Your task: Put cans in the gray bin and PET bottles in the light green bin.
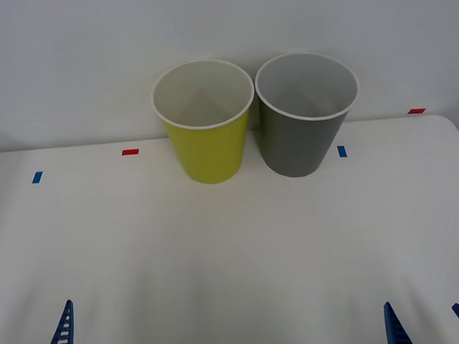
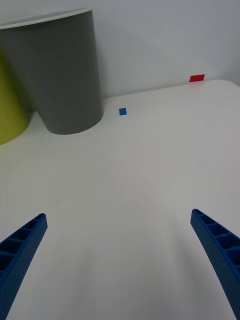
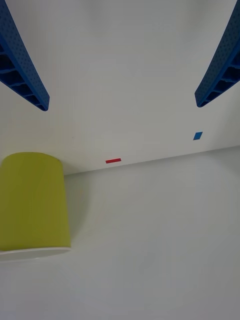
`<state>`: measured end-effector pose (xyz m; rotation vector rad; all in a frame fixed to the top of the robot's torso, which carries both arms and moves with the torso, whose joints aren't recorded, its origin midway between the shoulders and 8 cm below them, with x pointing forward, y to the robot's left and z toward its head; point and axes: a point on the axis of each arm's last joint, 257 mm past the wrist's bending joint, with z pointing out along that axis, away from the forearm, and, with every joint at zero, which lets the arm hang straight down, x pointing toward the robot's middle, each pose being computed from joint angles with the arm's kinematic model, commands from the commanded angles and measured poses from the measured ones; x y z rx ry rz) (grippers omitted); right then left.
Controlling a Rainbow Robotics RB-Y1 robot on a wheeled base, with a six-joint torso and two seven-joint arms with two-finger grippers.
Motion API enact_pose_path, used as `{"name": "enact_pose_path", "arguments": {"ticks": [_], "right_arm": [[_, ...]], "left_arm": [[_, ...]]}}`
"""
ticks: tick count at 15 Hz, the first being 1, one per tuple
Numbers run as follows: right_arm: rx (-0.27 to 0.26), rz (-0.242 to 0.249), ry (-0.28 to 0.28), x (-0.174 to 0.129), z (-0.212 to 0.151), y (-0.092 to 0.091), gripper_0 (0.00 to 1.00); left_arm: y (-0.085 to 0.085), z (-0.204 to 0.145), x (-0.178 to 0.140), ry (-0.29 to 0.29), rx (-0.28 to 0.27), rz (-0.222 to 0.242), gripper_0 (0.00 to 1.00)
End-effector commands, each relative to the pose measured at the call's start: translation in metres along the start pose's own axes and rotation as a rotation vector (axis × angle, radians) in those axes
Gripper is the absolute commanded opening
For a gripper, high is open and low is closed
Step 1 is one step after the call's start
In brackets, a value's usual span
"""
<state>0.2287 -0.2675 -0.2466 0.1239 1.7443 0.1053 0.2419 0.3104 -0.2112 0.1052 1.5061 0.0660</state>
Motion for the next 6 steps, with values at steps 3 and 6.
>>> {"name": "enact_pose_path", "arguments": {"ticks": [3,6], "right_arm": [[0.0,0.0,0.0,0.0,0.0,0.0,1.0],[0.0,0.0,0.0,0.0,0.0,0.0,1.0]], "left_arm": [[0.0,0.0,0.0001,0.0,0.0,0.0,1.0],[0.0,0.0,0.0001,0.0,0.0,0.0,1.0]]}}
